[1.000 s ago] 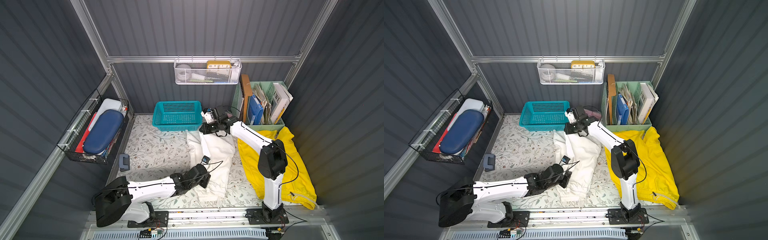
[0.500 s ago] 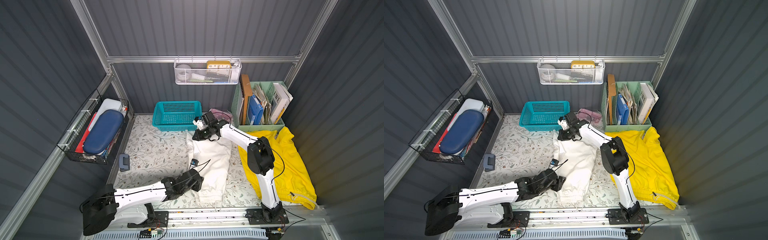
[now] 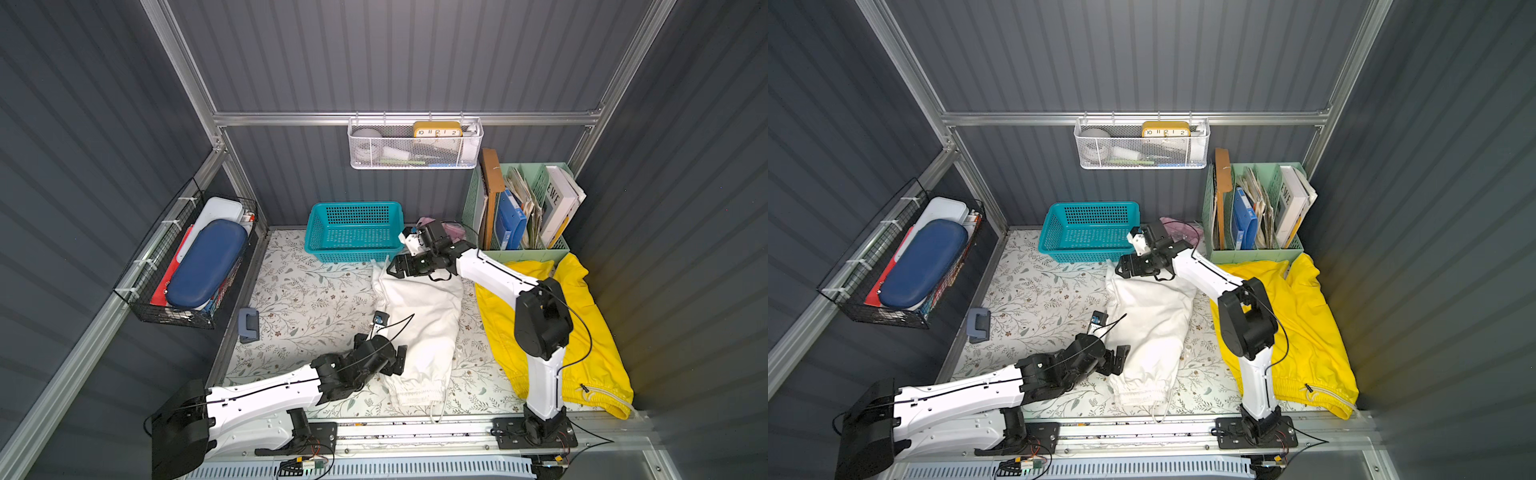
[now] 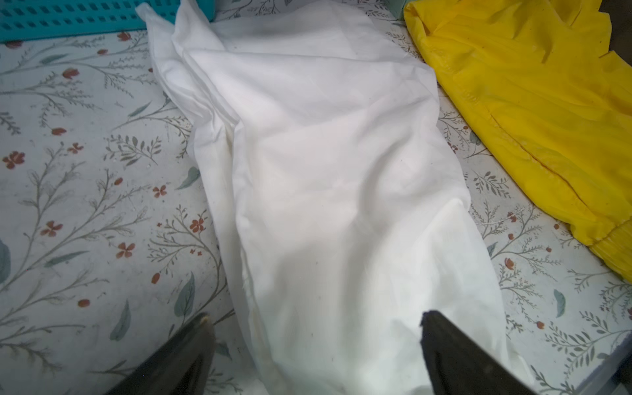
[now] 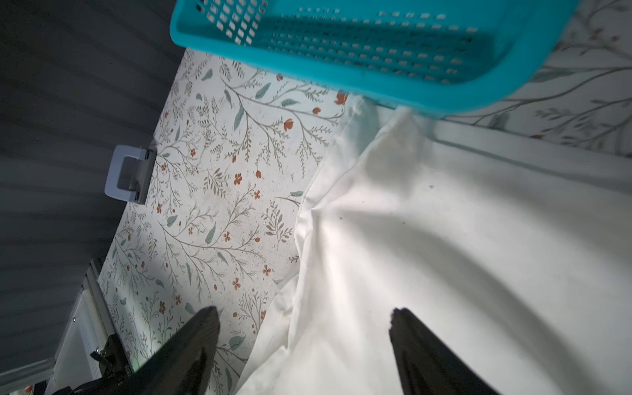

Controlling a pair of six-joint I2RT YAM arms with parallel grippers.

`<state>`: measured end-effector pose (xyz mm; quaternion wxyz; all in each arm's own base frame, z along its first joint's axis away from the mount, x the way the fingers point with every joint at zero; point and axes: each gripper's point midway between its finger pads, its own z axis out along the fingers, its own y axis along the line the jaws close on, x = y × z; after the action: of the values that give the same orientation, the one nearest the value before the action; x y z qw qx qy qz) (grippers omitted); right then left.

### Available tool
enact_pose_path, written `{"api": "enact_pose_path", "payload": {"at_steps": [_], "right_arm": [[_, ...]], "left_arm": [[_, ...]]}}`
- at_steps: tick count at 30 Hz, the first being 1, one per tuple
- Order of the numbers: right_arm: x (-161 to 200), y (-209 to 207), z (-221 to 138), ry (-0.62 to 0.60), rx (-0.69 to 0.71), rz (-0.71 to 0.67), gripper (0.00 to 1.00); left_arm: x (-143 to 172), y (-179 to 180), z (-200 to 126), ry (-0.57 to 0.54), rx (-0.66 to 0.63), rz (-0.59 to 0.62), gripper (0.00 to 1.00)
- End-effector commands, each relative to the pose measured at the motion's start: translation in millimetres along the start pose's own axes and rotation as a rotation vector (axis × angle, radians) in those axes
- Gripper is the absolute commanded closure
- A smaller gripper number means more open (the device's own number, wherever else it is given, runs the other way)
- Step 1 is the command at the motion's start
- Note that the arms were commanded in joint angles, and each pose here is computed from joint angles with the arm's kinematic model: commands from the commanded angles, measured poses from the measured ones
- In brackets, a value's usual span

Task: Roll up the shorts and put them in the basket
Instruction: Fold the shorts at the center of the board, then adjust the shorts at the center of the board.

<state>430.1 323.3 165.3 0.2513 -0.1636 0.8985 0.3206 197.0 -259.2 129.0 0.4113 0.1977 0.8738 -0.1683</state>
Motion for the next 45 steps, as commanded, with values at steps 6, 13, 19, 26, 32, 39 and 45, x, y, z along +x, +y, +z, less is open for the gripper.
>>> {"api": "enact_pose_path", "payload": {"at_steps": [6, 13, 19, 26, 32, 39, 45], "right_arm": [[27.0, -54.8, -55.1, -0.019, 0.156, 0.077, 0.43], [89.0, -84.5, -63.5, 0.092, 0.226, 0.153, 1.00], [138.3, -96.7, -60.6, 0.208, 0.260, 0.238, 1.00], [180.1, -114.0, -50.1, 0.298, 0.299, 0.299, 1.00], [181.7, -130.0, -38.5, 0.316, 0.306, 0.339, 1.00], [163.8, -153.0, -31.6, 0.279, 0.298, 0.382, 1.00], [138.6, -163.4, -19.2, 0.238, 0.266, 0.397, 1.00]], "left_arm": [[-70.3, -33.3, 23.1, -0.122, 0.080, 0.165, 1.00], [-59.4, -33.6, 54.5, -0.075, 0.174, 0.145, 1.00], [-39.3, -28.2, 82.3, 0.004, 0.173, 0.147, 1.00], [-1.3, -7.6, 115.8, 0.157, 0.065, 0.074, 1.00], [12.4, 17.1, 133.2, 0.215, -0.009, 0.029, 1.00], [24.8, 43.0, 157.0, 0.297, -0.053, 0.012, 1.00], [20.2, 54.6, 175.4, 0.302, -0.055, 0.003, 1.00]]}}
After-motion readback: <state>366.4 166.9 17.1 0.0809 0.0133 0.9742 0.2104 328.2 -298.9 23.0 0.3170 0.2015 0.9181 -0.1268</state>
